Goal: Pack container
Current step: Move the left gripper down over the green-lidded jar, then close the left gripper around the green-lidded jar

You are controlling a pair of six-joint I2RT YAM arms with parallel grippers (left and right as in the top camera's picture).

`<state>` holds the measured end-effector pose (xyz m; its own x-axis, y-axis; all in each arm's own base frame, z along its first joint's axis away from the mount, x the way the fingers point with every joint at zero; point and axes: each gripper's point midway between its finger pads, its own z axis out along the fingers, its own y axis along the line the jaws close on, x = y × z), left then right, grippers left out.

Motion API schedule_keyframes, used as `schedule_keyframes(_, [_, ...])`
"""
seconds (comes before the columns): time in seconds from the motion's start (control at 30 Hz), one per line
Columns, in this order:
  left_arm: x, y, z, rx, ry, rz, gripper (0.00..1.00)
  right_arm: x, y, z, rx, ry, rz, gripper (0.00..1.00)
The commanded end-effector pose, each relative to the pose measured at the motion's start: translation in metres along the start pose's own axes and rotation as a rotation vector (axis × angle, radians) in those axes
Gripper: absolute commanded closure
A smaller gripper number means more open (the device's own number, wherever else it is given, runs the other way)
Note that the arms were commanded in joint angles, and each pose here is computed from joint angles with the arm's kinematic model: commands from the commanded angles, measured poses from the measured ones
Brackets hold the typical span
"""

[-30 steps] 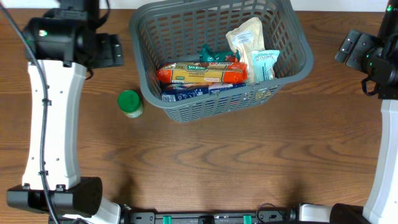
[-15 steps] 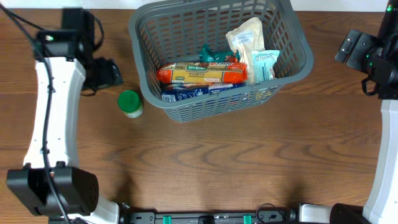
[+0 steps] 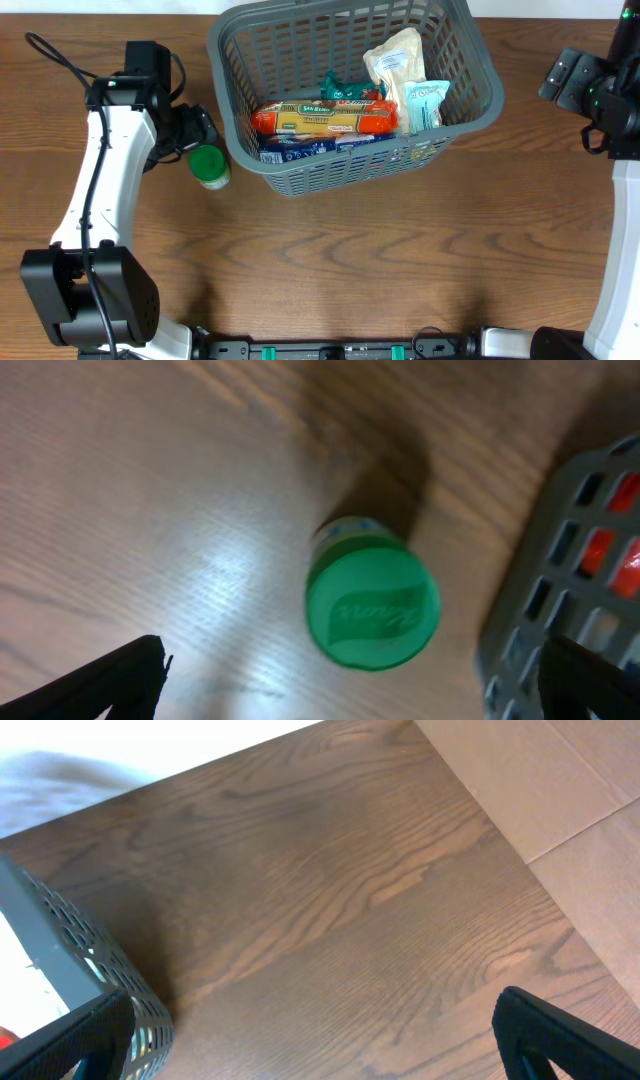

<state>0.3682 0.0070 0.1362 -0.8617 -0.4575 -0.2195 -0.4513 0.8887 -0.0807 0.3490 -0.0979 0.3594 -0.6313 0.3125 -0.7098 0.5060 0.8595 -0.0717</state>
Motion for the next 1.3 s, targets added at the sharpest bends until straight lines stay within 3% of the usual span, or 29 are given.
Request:
schedule_keyframes(0.0, [0.002,-0.011,0.002,0.015,-0.006,-0.039,0.02,-0.002,-0.005,-0.001,0.018,-0.008,0.017,0.01])
schedule_keyframes(0.17, [0.001,-0.016,0.008,-0.018,-0.026,-0.037,0.02,-0.002,-0.005,-0.001,0.018,-0.008,0.017,0.01])
schedule_keyframes(1.27, [0.045,-0.007,0.083,-0.102,0.198,-0.017,0.02,-0.002,-0.005,-0.001,0.018,-0.008,0.017,0.01])
